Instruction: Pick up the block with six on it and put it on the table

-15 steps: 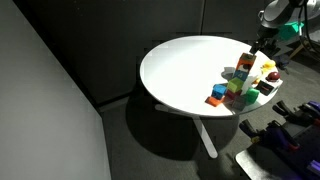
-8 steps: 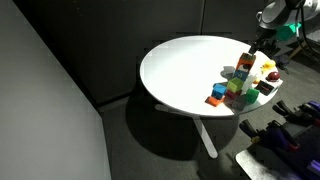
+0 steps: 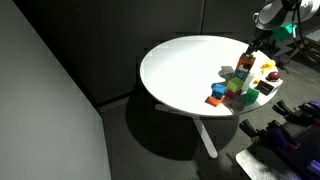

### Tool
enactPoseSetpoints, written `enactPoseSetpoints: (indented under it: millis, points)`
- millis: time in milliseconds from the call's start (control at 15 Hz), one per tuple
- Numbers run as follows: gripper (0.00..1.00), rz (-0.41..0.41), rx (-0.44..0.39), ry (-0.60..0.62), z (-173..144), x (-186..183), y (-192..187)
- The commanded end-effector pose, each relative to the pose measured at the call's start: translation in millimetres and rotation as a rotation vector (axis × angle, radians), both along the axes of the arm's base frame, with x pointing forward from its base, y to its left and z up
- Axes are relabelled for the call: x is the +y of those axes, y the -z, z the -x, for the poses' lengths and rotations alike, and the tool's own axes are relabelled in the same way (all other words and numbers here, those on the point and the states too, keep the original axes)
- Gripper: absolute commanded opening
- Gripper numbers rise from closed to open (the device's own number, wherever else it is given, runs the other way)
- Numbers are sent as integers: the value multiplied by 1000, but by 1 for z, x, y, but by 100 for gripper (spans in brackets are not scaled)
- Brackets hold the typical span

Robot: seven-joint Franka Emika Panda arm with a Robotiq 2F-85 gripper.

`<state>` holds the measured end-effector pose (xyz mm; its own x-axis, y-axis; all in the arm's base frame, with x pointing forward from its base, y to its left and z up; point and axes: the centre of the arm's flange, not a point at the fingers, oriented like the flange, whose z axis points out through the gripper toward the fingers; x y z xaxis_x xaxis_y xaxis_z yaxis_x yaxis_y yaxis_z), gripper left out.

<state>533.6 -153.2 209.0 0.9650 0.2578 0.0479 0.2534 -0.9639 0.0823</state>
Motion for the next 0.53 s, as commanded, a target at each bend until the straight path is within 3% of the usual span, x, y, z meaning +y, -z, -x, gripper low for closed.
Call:
enactPoseSetpoints:
  millis: [0,467]
  points:
    - [100,1,-9,-21,-7,-6,2]
    - [100,32,0,-27,-6,-12,16]
